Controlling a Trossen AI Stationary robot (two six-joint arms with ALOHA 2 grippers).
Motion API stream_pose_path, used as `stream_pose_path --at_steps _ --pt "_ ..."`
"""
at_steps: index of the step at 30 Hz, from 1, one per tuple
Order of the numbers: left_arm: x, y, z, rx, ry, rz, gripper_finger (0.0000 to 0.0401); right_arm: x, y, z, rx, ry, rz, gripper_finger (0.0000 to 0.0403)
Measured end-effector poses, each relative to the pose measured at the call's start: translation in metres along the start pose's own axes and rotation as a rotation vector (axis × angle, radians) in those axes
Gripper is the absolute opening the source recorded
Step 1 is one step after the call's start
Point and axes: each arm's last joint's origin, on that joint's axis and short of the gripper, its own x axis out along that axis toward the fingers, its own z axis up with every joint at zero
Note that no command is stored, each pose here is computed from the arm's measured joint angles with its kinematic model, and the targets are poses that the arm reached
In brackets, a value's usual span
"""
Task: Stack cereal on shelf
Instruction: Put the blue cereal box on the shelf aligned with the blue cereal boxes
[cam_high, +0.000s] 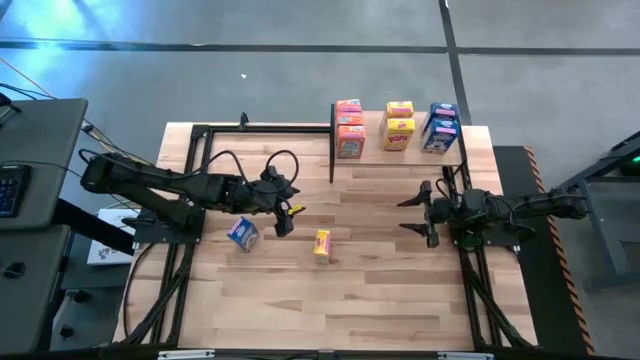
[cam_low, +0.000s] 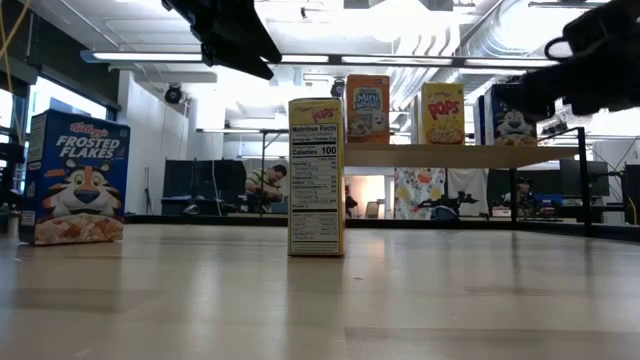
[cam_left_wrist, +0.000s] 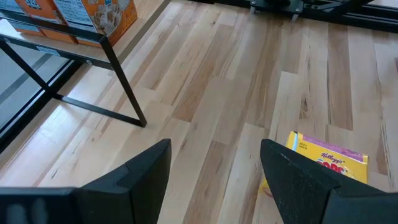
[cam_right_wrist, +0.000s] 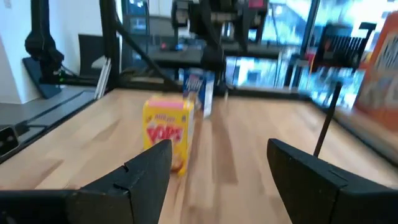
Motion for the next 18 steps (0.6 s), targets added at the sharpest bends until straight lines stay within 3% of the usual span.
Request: stream_pose_path --at_steps 18 --pt "0.0 0.0 0.0 0.0 0.0 0.0 0.0239 -0.013 -0.001 0.006 -0.019 0.007 0.005 0.0257"
